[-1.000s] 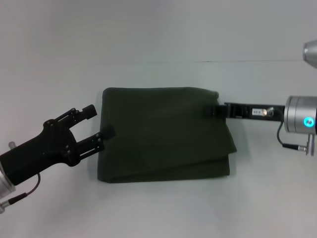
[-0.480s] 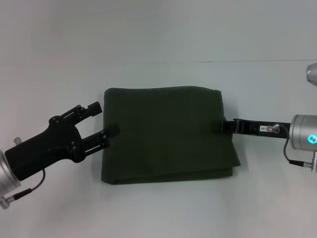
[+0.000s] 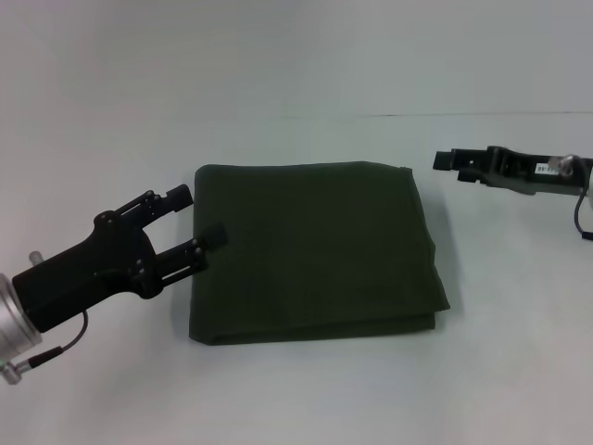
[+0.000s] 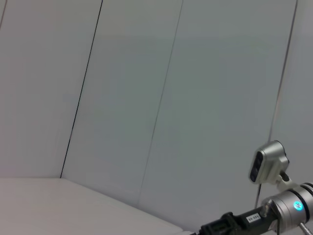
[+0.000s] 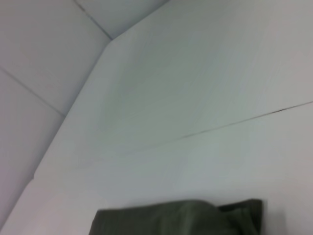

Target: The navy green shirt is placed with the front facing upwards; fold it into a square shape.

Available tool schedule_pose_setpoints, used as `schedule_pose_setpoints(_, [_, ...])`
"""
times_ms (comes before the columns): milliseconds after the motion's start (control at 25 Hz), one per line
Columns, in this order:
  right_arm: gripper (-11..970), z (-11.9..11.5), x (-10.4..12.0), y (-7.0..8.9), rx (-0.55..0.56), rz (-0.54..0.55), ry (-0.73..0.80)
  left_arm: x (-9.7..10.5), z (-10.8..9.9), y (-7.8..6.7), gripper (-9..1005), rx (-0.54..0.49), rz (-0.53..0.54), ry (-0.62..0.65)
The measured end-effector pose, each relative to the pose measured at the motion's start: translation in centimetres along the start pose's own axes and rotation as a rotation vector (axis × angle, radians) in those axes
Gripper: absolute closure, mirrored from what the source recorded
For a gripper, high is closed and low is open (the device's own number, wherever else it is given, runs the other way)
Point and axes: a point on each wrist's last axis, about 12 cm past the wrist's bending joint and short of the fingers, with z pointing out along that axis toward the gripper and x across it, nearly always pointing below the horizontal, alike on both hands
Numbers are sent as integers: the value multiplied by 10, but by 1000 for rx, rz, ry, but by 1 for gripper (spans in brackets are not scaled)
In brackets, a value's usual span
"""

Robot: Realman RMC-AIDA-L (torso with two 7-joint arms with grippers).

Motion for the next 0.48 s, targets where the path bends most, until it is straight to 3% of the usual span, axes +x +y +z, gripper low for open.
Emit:
schedule_pose_setpoints(240, [286, 11, 3, 8, -10, 53, 35, 0, 2, 0, 206, 3, 9, -2])
schedule_pose_setpoints(480, [149, 30, 16, 18, -24, 81, 58, -1, 3, 1, 206, -3, 17, 1])
